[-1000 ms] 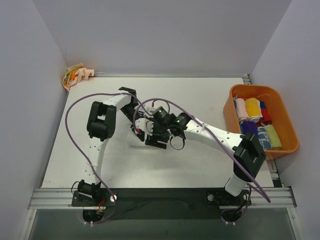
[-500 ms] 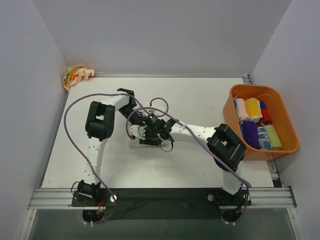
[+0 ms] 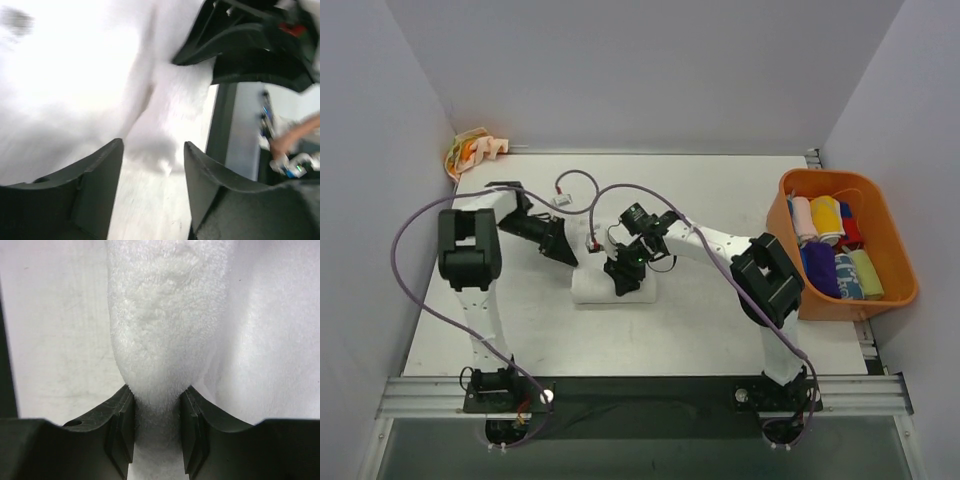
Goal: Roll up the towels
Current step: Roll the towel
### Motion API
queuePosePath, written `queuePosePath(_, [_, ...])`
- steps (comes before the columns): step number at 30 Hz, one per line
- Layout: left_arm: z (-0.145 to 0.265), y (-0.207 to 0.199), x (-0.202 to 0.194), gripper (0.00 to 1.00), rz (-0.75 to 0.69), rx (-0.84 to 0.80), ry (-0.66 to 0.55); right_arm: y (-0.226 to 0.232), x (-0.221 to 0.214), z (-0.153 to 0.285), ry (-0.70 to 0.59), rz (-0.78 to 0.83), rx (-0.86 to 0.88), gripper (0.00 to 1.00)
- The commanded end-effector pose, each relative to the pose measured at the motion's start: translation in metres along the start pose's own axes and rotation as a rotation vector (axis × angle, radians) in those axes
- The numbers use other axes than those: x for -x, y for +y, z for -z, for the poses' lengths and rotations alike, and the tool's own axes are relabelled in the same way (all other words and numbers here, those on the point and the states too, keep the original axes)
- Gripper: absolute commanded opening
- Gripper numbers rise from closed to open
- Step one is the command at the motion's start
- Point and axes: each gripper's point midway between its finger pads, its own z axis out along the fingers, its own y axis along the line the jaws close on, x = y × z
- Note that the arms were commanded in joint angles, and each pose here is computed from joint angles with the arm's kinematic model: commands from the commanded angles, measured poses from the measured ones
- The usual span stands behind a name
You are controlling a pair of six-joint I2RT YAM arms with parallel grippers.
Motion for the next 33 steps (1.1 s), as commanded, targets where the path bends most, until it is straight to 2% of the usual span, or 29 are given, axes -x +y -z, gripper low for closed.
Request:
queuePosePath(1, [0.064,-0.010,0.027,0.63,-0.163,0.124,-0.234,0.069,-0.054,0.004,0.198,-0.350,0.306,0.00])
queuePosePath(3, [0.078,-0.011,0.017,0.64,-0.155,0.173,-0.281,0.074,-0.052,0.006,0.202,-0.416,0.366,0.00])
queuePosePath(4, [0.089,-0.017,0.021,0.65,-0.240,0.248,-0.295,0.074,-0.056,0.000,0.214,-0.456,0.391,0.00])
queuePosePath(5, [0.094,-0.019,0.019,0.65,-0.254,0.284,-0.304,0.069,-0.052,0.002,0.207,-0.495,0.397,0.00])
queuePosePath(9, [0.085,-0.025,-0.010,0.66,-0.360,0.423,-0.281,0.066,-0.049,-0.003,0.188,-0.624,0.476,0.00])
queuePosePath(11, [0.080,-0.037,-0.018,0.68,-0.479,0.521,-0.230,0.066,-0.049,-0.005,0.184,-0.659,0.505,0.00])
queuePosePath(12, [0.078,-0.037,-0.011,0.73,-0.575,0.575,-0.224,0.067,-0.046,-0.005,0.177,-0.672,0.525,0.00])
queuePosePath(14, [0.059,-0.046,-0.026,0.80,-0.688,0.646,-0.170,0.066,-0.046,-0.005,0.193,-0.708,0.560,0.00])
queuePosePath(16, [0.024,-0.067,-0.031,0.87,-0.872,0.614,-0.102,0.067,-0.045,-0.006,0.185,-0.720,0.615,0.00])
queuePosePath(18, [0.013,-0.068,-0.034,0.88,-0.960,0.651,-0.036,0.069,-0.044,-0.003,0.201,-0.744,0.648,0.00])
queuePosePath(23, [-0.033,-0.080,-0.035,0.89,-1.205,0.621,0.078,0.068,-0.047,-0.003,0.200,-0.735,0.670,0.00])
queuePosePath(27, [-0.059,-0.080,-0.035,0.89,-1.316,0.574,0.154,0.066,-0.047,-0.003,0.183,-0.744,0.681,0.01])
queuePosePath(33, [-0.093,-0.068,-0.050,0.86,-1.370,0.497,0.242,0.057,-0.047,0.000,0.154,-0.739,0.670,0.01])
